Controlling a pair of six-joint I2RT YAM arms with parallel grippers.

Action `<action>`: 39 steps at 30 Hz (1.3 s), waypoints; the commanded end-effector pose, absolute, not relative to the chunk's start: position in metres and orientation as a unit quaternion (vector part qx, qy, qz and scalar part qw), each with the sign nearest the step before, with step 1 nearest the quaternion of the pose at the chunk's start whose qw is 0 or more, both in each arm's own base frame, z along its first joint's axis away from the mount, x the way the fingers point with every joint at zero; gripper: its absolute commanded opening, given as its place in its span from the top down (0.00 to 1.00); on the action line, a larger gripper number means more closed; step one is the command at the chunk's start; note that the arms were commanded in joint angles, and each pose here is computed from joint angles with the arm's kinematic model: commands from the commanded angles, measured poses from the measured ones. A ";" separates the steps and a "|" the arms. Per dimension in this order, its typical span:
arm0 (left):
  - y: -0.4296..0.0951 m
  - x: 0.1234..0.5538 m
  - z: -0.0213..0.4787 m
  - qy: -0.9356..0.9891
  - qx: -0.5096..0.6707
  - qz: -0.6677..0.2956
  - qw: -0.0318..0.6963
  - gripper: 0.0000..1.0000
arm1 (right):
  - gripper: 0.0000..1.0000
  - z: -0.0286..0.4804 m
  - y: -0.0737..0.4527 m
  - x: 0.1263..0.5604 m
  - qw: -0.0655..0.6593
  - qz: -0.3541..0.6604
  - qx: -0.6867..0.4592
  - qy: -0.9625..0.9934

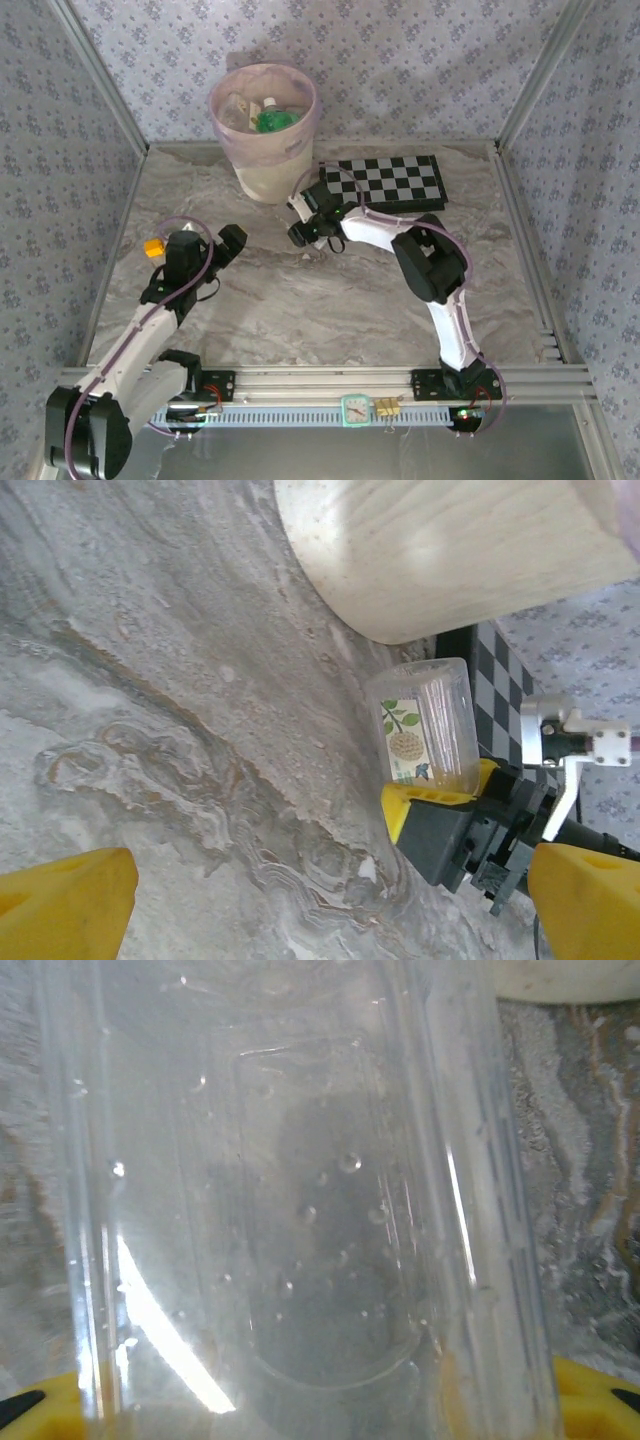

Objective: Put the plastic bottles in the bin

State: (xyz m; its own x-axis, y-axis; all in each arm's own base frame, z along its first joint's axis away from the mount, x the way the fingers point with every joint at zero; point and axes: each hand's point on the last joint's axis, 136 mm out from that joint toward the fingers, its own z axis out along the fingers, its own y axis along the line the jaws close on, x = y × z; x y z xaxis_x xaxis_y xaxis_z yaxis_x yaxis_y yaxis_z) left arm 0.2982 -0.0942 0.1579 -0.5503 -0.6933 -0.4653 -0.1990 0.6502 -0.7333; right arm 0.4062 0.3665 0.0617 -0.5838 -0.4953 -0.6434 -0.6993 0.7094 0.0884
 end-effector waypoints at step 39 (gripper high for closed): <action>-0.198 0.331 0.238 0.768 -0.171 -0.430 0.442 0.32 | 0.52 0.216 0.410 0.295 0.312 0.472 -0.314 0.762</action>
State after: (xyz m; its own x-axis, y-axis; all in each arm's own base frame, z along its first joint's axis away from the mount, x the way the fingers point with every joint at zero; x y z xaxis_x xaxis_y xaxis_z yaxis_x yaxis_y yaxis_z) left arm 0.3278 -0.1974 0.2245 -0.5760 -0.6259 -0.5258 0.0951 0.5875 -0.8036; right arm 0.3036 0.4047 0.1906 -0.6370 -0.2152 -0.7402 -0.7460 0.4137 0.5218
